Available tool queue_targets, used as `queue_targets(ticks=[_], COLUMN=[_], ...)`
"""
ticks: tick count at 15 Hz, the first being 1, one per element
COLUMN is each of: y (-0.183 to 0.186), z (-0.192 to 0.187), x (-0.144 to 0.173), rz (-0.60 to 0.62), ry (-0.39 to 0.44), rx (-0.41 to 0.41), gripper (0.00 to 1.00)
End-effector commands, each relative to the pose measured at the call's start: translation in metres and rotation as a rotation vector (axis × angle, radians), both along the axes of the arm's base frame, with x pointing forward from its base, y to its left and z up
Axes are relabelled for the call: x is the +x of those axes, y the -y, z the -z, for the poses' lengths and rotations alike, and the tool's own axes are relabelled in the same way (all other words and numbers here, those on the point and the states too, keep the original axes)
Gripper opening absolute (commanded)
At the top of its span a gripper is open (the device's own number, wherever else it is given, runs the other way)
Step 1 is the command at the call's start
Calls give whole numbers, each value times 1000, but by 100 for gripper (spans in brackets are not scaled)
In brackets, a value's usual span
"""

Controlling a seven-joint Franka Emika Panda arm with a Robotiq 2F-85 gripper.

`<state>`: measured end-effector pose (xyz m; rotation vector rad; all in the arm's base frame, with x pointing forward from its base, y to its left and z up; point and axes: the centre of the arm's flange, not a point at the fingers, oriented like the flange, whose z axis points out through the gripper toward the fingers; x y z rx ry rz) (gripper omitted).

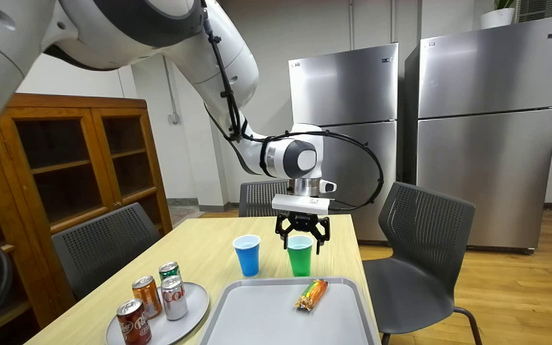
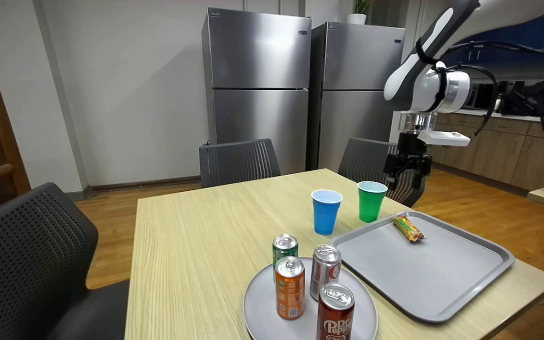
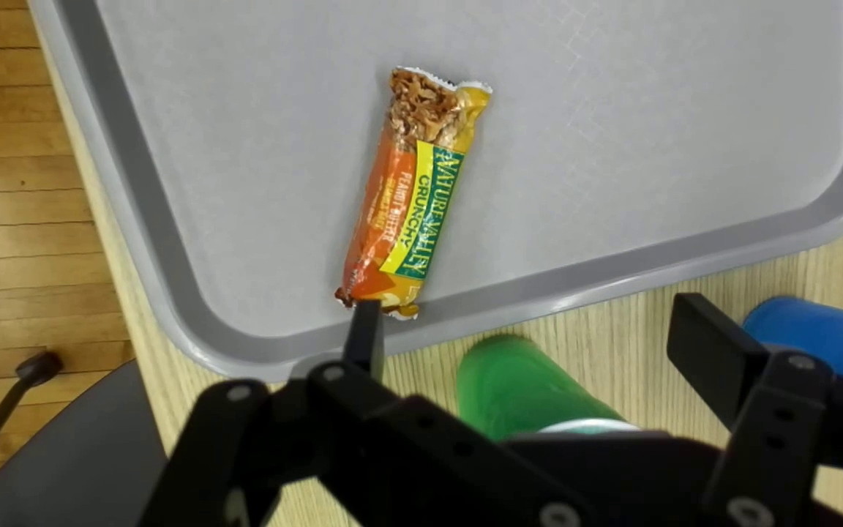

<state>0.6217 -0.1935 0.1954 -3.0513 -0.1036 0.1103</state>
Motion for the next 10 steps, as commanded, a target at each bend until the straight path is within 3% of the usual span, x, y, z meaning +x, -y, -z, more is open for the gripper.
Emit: queue_targets(ticks=[1,5,10], y=[0,0,0], z=[0,0,26], x=[0,0,-6], rz=[0,0,70], ry=[0,0,-11], rx=[0,0,-14], gripper=[100,100,100])
